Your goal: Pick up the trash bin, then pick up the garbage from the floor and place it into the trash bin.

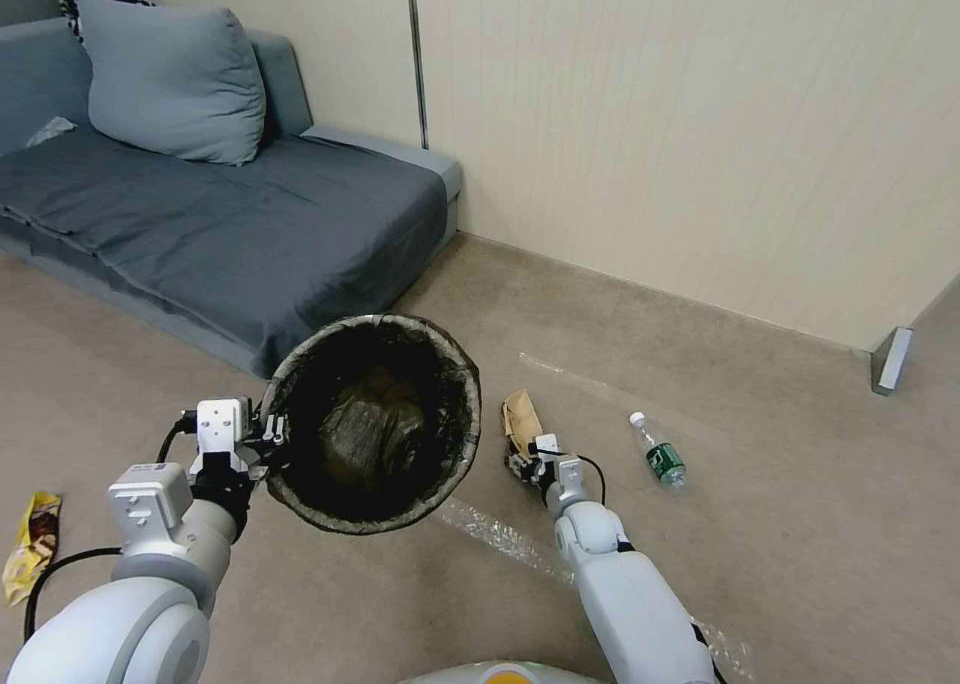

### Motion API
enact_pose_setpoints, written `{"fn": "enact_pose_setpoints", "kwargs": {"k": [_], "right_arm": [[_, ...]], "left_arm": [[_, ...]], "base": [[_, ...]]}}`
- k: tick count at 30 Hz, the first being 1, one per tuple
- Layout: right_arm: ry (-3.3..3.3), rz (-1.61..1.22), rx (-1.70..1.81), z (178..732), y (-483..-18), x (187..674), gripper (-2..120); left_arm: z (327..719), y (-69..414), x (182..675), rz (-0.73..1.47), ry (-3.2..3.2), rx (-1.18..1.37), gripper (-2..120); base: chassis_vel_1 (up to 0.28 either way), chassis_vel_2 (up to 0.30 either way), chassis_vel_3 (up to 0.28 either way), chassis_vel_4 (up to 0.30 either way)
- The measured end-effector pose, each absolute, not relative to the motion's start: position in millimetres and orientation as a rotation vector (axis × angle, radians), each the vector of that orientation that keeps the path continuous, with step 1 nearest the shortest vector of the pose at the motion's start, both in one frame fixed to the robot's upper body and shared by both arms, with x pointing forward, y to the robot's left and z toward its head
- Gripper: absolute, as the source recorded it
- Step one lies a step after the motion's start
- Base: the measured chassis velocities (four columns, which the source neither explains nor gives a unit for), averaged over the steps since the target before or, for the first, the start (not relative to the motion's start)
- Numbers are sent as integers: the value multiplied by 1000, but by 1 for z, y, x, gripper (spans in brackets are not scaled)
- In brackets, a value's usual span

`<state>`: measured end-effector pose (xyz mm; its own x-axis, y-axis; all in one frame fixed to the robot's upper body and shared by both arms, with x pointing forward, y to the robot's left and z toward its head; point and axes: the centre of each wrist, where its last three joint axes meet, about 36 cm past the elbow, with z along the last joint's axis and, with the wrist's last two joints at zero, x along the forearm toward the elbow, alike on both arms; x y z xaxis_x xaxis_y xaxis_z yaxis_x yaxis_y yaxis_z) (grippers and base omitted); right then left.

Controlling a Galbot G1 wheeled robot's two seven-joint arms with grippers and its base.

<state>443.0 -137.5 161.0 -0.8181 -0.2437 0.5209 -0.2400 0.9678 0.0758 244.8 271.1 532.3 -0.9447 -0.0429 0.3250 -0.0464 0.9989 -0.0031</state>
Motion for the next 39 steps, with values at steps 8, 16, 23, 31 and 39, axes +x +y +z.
{"fn": "enact_pose_setpoints", "kwargs": {"k": [8,16,23,31,39], "right_arm": [[-2590,-4,334,166,-140,445,13],[-2682,26,307,192,-164,450,0],[-2761,11,272,223,-180,456,0],[-2913,16,334,296,-182,456,0],[-2975,-167,604,395,-161,425,0]], "left_arm": [[533,271,245,11,-2813,59,1],[533,270,246,16,-2814,50,1],[533,270,246,11,-2813,39,1],[534,270,248,7,-2820,28,1],[536,269,249,-6,-2824,17,1]], "base": [[0,0,0,0],[0,0,0,0],[0,0,0,0],[0,0,0,0],[0,0,0,0]]}}
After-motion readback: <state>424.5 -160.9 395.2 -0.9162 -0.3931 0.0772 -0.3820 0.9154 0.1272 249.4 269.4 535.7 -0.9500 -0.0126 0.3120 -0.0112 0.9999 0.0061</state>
